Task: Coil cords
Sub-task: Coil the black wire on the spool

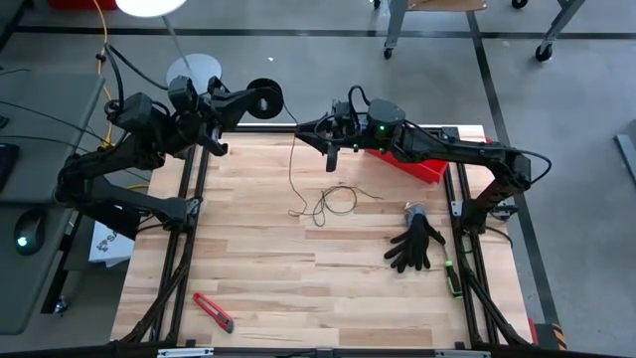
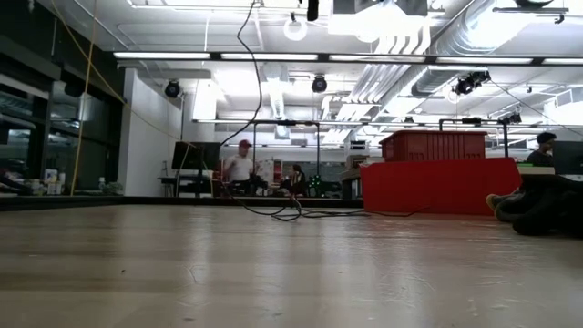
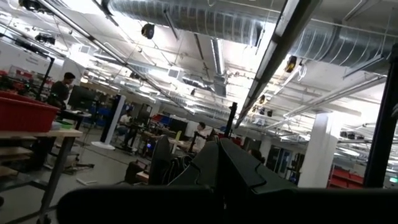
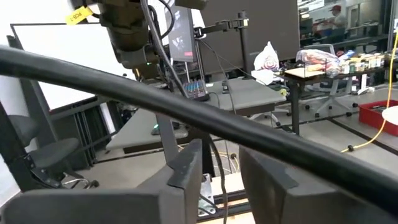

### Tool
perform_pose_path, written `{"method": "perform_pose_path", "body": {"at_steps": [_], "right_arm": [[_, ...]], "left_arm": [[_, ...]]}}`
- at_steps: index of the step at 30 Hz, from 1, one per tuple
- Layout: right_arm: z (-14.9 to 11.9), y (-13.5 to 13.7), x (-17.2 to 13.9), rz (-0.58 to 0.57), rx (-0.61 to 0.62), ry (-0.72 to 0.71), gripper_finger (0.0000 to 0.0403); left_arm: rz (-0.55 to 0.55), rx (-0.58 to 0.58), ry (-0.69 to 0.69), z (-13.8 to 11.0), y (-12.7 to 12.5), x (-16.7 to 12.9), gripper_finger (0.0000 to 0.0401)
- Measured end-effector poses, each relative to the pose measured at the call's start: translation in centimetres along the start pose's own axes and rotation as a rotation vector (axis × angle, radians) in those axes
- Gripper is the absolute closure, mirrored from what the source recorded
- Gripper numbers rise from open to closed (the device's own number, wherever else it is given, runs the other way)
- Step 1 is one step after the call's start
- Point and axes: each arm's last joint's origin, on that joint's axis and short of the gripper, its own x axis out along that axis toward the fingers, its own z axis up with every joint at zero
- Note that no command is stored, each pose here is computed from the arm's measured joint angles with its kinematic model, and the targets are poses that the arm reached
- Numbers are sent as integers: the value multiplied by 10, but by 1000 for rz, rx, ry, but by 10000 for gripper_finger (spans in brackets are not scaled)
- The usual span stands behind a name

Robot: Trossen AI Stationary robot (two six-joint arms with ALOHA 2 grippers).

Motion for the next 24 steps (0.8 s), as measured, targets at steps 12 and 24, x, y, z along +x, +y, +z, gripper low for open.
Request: {"method": "perform_pose_path", "body": {"at_steps": [12,24], "right_arm": [[0,2,0,22,-21,2,344],[0,5,1,38,-15,0,401]], "left_arm": [[1,1,2,-1,0,1,401],[9,2,12,-5,1,4,401]]}}
